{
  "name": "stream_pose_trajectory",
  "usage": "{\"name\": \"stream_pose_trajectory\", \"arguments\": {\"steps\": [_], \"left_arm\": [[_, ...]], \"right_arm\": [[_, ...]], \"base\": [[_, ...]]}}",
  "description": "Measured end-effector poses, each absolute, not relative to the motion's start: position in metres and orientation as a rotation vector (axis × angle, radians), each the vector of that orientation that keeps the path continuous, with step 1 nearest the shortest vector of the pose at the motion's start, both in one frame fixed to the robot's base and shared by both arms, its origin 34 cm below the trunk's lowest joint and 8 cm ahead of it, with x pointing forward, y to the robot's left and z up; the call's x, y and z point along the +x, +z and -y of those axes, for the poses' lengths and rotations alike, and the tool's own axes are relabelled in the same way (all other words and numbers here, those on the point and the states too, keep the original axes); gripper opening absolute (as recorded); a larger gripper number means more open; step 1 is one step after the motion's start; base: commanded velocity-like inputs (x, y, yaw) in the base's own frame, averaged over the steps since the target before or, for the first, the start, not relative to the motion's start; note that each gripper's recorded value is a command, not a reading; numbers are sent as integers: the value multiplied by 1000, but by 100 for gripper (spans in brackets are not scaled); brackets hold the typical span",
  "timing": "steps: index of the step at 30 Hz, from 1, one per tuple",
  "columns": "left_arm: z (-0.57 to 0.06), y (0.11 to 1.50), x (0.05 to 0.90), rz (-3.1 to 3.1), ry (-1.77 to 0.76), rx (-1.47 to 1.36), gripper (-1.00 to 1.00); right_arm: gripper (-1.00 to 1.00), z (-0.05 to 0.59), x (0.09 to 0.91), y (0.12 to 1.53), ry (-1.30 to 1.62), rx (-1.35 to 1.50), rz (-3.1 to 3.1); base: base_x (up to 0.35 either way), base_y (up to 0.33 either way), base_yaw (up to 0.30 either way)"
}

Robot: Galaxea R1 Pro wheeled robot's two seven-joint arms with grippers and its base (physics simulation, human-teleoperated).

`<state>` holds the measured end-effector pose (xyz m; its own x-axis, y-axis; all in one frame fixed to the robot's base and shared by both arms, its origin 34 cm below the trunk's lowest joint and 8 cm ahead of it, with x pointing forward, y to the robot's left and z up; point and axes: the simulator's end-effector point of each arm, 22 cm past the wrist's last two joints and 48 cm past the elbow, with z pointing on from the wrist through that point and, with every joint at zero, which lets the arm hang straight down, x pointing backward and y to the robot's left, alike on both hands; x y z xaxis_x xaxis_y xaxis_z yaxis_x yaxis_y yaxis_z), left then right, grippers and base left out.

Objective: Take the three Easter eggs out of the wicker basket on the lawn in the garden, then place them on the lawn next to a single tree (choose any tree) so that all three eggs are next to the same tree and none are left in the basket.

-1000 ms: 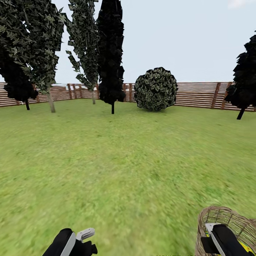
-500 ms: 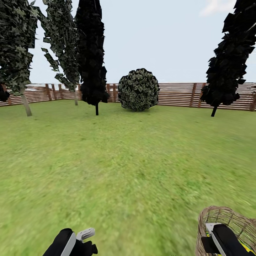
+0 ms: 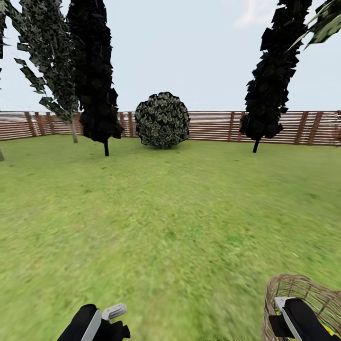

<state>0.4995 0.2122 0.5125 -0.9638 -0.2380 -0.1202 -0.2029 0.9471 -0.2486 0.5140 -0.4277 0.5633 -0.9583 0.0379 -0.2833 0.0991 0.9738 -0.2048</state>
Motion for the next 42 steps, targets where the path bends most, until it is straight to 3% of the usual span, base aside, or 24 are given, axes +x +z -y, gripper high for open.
{"name": "stream_pose_trajectory", "arguments": {"steps": [25,30,42], "left_arm": [[-212,555,509,-2929,-359,-337,100],[-207,550,502,-2944,-368,-342,100],[-205,549,500,-2949,-374,-344,100]], "right_arm": [[-100,429,518,604,-320,99,-2842],[-100,428,518,604,-314,101,-2842],[-100,445,516,609,-334,167,-2831]], "base": [[-3,2,-263],[306,4,-25],[348,0,-242]]}}
